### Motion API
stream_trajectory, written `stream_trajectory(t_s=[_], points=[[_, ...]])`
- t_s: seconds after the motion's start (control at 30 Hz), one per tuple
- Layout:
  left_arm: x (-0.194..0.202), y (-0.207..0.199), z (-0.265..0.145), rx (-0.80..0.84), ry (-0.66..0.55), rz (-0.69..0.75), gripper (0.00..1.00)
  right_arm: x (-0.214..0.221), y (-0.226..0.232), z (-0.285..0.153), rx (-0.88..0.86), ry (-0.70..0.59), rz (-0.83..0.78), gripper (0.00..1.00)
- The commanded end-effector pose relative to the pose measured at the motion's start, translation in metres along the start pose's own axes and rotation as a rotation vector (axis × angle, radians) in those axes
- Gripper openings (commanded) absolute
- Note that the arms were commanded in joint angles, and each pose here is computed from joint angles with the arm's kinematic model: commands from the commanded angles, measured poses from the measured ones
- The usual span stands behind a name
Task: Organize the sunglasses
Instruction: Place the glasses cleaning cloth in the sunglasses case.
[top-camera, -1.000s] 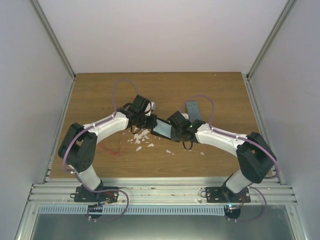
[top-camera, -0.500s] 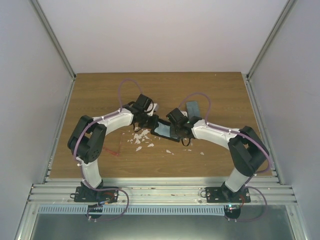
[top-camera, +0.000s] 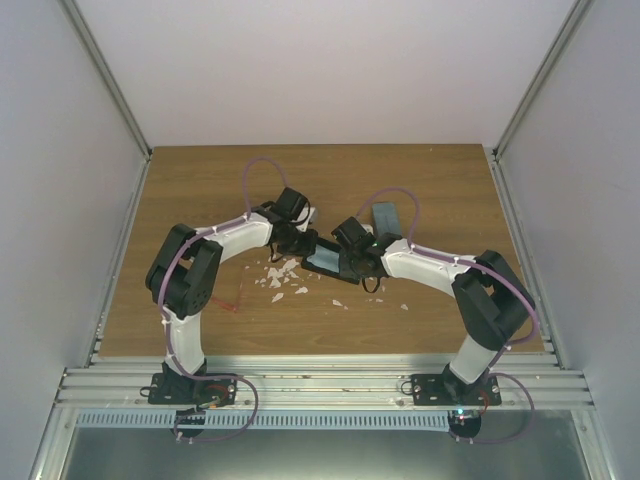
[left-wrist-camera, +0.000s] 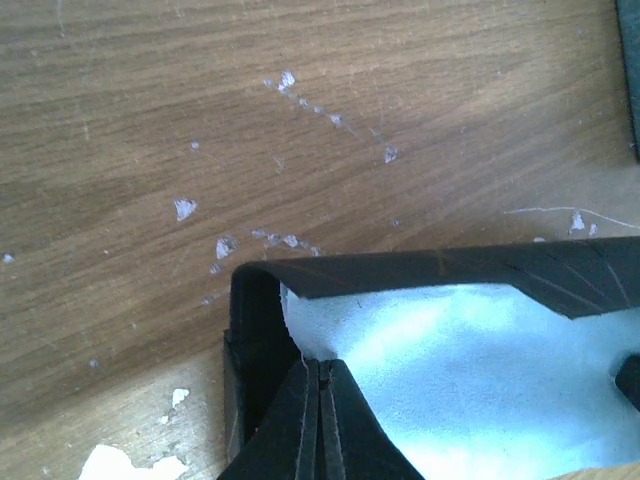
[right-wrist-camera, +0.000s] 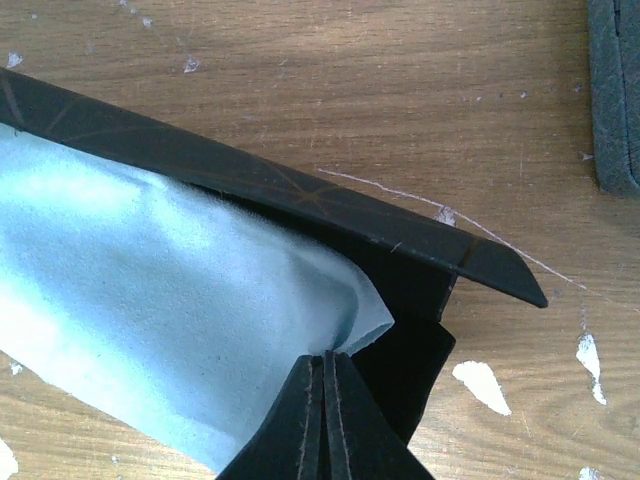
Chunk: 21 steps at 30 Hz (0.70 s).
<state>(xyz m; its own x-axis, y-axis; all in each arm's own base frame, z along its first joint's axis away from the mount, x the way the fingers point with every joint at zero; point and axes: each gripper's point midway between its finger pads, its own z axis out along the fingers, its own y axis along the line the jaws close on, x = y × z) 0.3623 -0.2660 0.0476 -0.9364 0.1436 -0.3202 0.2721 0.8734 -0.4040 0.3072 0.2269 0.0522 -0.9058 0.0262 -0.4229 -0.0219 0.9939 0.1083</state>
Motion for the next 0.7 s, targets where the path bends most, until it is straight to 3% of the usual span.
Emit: stream_trajectory(t_s=[0.0,0.3,0.67], points=[[-0.011,0.007,0.0,-0.043,-0.016,0.013,0.01,-0.003,0.001,0.005,-0.004,0.003,0.014,0.01],[-0.011,0.003,-0.008,-0.038,-0.014,0.014,0.17,0.0,-0.002,0.001,-0.002,0.011,0.018,0.02],[-0.026,-0.016,-0.042,-0.003,-0.082,0.013,0.28,-0.02,0.0,-0.042,-0.057,-0.088,-0.015,0.35]])
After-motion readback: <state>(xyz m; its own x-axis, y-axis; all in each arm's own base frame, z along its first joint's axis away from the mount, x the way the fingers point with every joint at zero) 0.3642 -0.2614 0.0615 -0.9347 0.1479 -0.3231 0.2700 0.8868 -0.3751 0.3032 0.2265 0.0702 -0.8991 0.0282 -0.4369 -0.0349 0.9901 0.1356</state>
